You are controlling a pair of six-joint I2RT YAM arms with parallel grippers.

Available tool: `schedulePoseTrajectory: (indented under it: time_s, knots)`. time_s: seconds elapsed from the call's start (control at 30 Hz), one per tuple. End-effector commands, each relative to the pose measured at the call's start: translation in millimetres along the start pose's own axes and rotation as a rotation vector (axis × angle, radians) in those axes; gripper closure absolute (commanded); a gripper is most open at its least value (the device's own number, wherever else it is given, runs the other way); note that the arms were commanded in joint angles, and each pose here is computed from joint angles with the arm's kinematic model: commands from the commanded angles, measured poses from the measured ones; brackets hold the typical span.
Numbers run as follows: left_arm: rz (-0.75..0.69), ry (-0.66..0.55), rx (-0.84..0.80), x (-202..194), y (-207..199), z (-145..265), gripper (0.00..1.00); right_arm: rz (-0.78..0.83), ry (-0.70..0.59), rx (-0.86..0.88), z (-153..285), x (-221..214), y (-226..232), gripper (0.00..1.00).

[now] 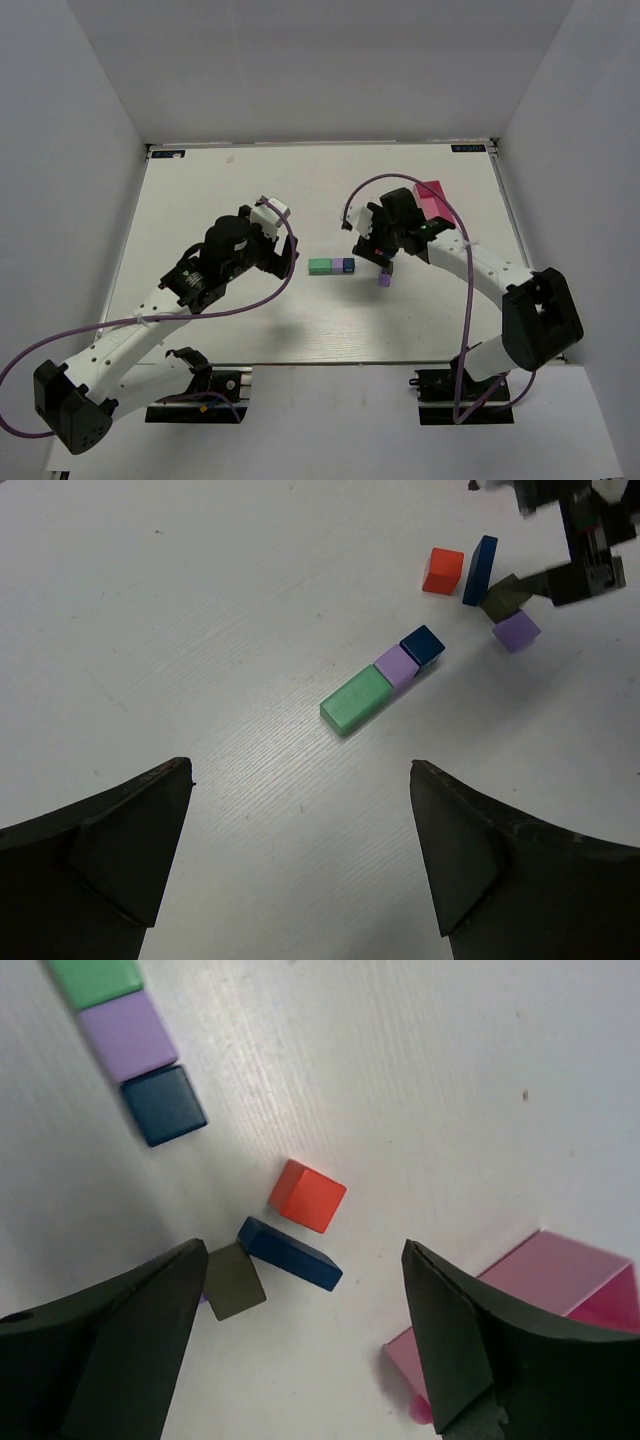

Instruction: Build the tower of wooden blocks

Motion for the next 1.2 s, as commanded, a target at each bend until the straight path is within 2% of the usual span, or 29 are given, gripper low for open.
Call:
schedulePoseTrajectory:
  time_s: [0.0, 0.03, 0.07, 0.13, 0.17, 0.2, 0.23, 0.27, 0.3, 0.33, 0.37, 0.43, 0.53, 0.8, 1.0, 1.17]
  knots:
    - [0.028, 0.014, 0.016, -4.9, 2.1, -4.5, 0.00, -0.225, -0.051, -0.107, -1.8, 10.2, -21.7, 0.17]
    - [0.039, 0.003, 0.025, -0.4, 2.6, -3.7, 0.02, -0.256, -0.026, -0.051, -0.9, 12.5, -23.6, 0.36]
    - [0.038, 0.012, 0.038, -2.4, 4.4, -3.2, 0.07, -0.294, -0.001, -0.008, -10.8, 8.3, -18.3, 0.48]
    - [0.038, 0.012, 0.049, -2.4, 5.9, -3.1, 0.44, -0.324, 0.047, 0.032, -20.0, 3.3, -17.0, 0.65]
    - [0.038, 0.012, 0.049, -2.4, 5.9, -3.1, 0.59, -0.330, 0.043, 0.025, -21.3, 7.5, -22.2, 0.70]
    - [0.039, 0.006, 0.060, -3.4, 7.7, -0.8, 0.75, -0.346, 0.051, 0.032, -23.1, 6.3, -20.4, 0.70]
    - [0.039, -0.005, 0.060, -1.3, 7.6, 1.6, 0.76, -0.361, 0.066, 0.049, -29.9, 2.9, -16.8, 0.68]
    - [0.039, -0.005, 0.060, -1.3, 7.6, 1.6, 0.74, -0.364, 0.067, 0.039, -29.8, 4.3, -20.1, 0.58]
    - [0.039, -0.005, 0.060, -1.3, 7.6, 1.6, 0.67, -0.366, 0.069, 0.044, -32.0, 5.2, -17.9, 0.55]
    - [0.039, -0.005, 0.060, -1.3, 7.6, 1.6, 0.43, -0.374, 0.080, 0.041, -34.2, 2.9, -18.9, 0.53]
    - [0.039, -0.005, 0.060, -1.3, 7.6, 1.6, 0.32, -0.381, 0.093, 0.033, -36.2, 0.7, -21.3, 0.48]
    - [0.039, -0.005, 0.060, -1.3, 7.6, 1.6, 0.21, -0.391, 0.116, 0.024, -39.9, -2.9, -22.1, 0.44]
    - [0.039, -0.003, 0.040, -1.4, 4.9, 1.5, 0.19, -0.396, 0.135, 0.036, -43.3, -7.2, -19.2, 0.36]
    - [0.030, -0.003, 0.040, -1.4, 5.3, 1.5, 0.18, -0.399, 0.210, 0.027, -57.6, -21.1, -18.5, 0.34]
    - [0.030, 0.007, 0.031, -3.3, 4.1, -0.5, 0.18, -0.416, 0.224, 0.032, -59.7, -26.3, -17.9, 0.37]
    - [0.030, 0.007, 0.031, -3.3, 4.1, -0.6, 0.18, -0.427, 0.241, 0.039, -61.8, -32.1, -18.0, 0.46]
Point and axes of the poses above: each gripper's point midway between its finger pads, its own z axis back along the fingers, its own y axis along the line the jaws close on, x = y × z, the point moved 4 cm from there along z, back along the fingers, and after that the axes turned 5 degrees about z, right-handed, at the moved point
